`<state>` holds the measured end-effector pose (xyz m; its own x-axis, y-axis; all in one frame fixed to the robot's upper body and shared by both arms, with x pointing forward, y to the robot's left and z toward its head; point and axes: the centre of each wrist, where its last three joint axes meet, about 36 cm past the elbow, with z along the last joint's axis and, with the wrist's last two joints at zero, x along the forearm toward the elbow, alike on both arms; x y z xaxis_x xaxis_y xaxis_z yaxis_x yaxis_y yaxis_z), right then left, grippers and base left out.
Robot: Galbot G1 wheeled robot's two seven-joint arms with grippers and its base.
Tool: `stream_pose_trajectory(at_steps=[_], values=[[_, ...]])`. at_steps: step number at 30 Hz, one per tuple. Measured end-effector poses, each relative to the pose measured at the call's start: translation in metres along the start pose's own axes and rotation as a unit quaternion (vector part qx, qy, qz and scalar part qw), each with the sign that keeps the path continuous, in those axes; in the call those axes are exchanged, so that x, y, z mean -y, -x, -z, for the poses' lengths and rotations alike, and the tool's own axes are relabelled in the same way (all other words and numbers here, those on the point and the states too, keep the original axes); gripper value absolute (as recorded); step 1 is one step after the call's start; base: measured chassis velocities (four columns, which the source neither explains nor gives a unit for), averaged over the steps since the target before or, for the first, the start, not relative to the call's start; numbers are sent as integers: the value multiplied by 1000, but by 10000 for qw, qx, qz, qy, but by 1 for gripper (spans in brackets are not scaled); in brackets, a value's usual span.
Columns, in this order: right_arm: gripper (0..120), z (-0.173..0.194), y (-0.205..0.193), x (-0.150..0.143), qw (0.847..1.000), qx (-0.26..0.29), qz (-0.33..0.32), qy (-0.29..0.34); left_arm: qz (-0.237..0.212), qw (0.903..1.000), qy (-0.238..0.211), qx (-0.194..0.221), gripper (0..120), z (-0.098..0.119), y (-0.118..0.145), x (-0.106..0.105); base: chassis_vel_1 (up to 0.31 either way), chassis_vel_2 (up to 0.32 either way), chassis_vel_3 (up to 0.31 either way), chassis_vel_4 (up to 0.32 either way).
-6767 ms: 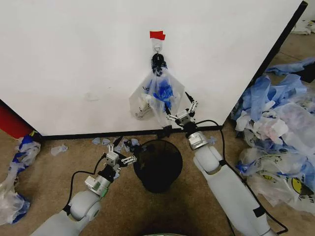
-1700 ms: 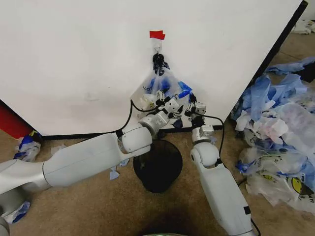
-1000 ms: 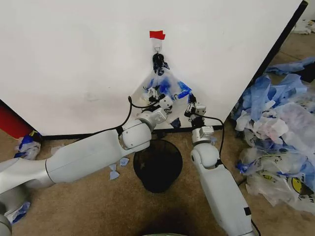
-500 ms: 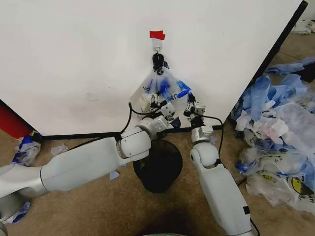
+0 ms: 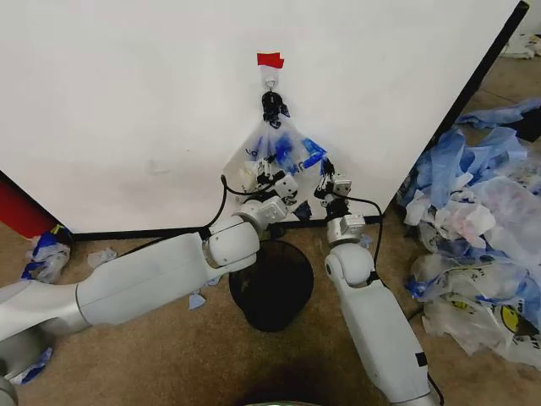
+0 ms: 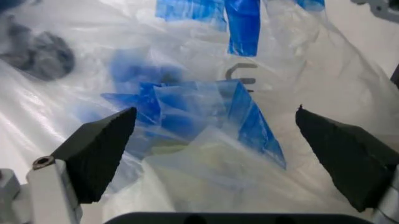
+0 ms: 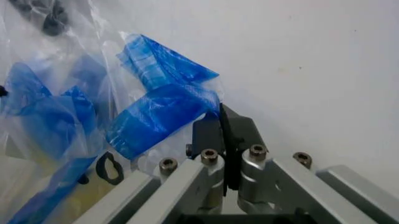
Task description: Pick up the garbage bag from the wall and place it over the trash bin.
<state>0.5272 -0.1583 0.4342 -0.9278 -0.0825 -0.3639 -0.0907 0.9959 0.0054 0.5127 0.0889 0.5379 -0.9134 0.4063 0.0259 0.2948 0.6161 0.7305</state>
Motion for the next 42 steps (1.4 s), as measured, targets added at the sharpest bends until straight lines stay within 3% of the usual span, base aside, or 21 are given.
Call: stream_pose_trajectory(at_steps=[8, 27, 33, 42], values=[[0, 1, -1, 2, 10000, 9, -3, -1, 3, 10000, 5, 54, 91, -6, 9, 4, 0, 0, 0, 0], [0, 2, -1, 1, 10000, 56, 8, 45, 14, 10000, -2, 89, 18, -9, 8, 2, 0, 0, 0, 0], [0, 2, -1, 0, 10000, 61, 7, 56, 14, 10000, -25, 78, 0, -12, 6, 2, 0, 0, 0, 0], [0, 1, -1, 0, 10000, 52, 33, 52, 78, 9999, -73, 16, 0, -21, 2, -2, 0, 0, 0, 0]])
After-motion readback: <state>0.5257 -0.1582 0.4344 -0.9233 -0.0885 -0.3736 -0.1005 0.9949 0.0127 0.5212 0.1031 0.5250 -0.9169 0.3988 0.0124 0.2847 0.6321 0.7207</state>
